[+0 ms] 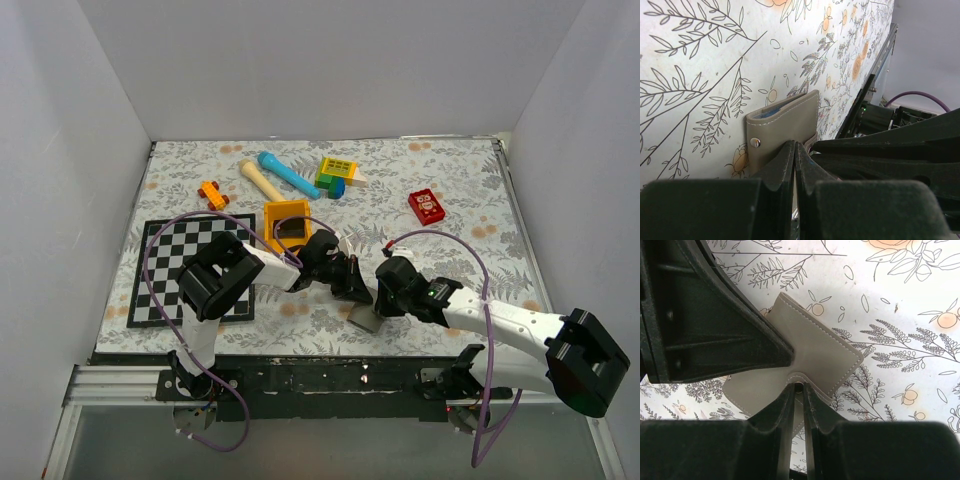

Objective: Put the credit cards into the card holder
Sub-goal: Close the card holder at the center of the board.

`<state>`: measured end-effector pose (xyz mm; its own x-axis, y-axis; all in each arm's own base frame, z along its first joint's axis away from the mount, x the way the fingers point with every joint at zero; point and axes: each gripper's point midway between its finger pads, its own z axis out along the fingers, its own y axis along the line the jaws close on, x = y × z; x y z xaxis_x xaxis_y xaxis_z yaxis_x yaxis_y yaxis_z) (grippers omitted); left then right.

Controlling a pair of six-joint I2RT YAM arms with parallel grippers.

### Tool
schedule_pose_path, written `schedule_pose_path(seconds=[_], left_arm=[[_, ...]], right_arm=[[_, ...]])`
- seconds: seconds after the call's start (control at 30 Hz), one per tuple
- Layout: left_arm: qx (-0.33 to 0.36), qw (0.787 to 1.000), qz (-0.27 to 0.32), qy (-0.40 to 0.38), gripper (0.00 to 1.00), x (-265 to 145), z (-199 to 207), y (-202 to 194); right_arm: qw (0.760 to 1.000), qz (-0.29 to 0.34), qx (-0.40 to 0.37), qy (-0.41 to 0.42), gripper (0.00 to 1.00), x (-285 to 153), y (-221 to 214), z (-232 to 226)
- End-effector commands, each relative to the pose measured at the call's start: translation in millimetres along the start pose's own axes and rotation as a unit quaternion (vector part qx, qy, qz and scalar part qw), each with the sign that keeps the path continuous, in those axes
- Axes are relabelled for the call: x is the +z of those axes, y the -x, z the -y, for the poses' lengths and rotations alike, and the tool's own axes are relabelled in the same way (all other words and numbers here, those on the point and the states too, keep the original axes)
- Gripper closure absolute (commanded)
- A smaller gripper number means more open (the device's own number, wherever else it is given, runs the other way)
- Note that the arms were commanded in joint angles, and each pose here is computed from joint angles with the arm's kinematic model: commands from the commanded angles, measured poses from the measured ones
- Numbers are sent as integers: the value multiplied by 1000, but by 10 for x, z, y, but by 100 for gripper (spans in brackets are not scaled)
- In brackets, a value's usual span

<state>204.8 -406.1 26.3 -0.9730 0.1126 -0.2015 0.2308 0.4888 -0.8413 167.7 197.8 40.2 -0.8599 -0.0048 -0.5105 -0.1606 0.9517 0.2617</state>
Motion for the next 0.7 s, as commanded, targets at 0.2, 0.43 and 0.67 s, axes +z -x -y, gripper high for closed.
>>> schedule_pose_path(seconds=[0.2,0.43,0.67], left_arm=[[-22,993,21,110,100,6,-682,-43],[-23,993,22,110,100,3,-685,-38],[-24,994,23,108,100,15,-678,-25]], right_arm=[[1000,1,-1,21,79,8,87,-134],[1000,-16,-1,22,80,-8,-15,-106],[999,-32,-6,25,81,1,-117,-79]])
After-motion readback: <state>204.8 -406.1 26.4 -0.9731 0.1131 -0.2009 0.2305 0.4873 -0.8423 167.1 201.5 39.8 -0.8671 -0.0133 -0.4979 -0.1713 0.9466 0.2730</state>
